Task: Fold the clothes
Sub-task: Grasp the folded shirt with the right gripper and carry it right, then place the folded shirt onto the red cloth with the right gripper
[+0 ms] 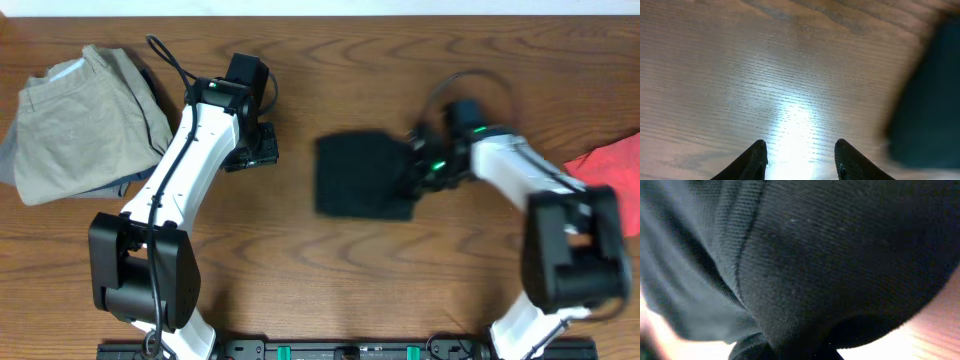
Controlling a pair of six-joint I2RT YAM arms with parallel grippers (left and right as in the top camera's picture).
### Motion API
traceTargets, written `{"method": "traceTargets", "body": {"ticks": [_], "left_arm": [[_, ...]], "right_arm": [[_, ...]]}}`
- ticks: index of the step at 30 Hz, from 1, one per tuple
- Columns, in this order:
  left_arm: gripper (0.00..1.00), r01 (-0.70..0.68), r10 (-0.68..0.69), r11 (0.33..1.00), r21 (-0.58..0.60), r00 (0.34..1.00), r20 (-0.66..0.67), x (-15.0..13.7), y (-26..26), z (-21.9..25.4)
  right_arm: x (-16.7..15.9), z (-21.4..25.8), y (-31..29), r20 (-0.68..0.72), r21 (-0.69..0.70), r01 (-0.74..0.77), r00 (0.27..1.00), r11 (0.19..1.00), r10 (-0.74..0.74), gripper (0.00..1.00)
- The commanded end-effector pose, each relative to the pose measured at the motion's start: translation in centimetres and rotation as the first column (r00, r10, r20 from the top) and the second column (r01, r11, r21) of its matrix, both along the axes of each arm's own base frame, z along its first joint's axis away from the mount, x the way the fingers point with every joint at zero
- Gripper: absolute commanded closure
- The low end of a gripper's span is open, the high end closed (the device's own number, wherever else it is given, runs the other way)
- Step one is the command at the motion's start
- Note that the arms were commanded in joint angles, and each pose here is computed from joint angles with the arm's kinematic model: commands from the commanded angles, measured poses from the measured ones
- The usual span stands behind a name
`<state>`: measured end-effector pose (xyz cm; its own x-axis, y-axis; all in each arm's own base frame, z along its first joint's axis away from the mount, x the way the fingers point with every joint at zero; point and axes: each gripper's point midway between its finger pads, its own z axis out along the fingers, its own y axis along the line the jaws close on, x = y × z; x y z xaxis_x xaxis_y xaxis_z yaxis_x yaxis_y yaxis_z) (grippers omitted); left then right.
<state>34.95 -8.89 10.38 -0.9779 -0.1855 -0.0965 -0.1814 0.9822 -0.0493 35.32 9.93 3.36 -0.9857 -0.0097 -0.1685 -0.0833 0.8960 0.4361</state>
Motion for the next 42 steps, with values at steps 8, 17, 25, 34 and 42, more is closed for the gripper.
{"method": "traceTargets", "body": {"ticks": [8,17,25,34,42], "left_arm": [[0.54,0.007,-0.007,1.000,0.016,1.000,0.006,0.1,0.3,0.2],[0.54,0.007,-0.007,1.000,0.018,1.000,-0.004,-0.1,0.3,0.2],[0.54,0.006,-0.006,1.000,0.019,1.000,-0.009,-0.2,0.3,0.2],[0.54,-0.004,0.005,1.000,0.021,1.000,-0.019,-0.5,0.4,0.2],[0.54,-0.012,0.013,1.000,0.020,1.000,-0.019,-0.5,0.4,0.2]], "right_arm": [[2.6,10.6,-22.6,0.332,-0.315,0.569,0.816,0.759,-0.474,0.99],[-0.3,12.3,-34.5,0.451,-0.272,0.800,0.596,0.534,-0.664,0.99],[0.0,14.1,-36.8,0.495,-0.070,0.829,0.512,0.555,-0.701,0.99],[4.6,17.7,-34.8,0.675,-0.047,0.682,0.560,0.730,-0.479,0.99],[7.2,21.3,-35.6,0.818,-0.109,0.672,0.479,0.733,-0.317,0.99]]}}
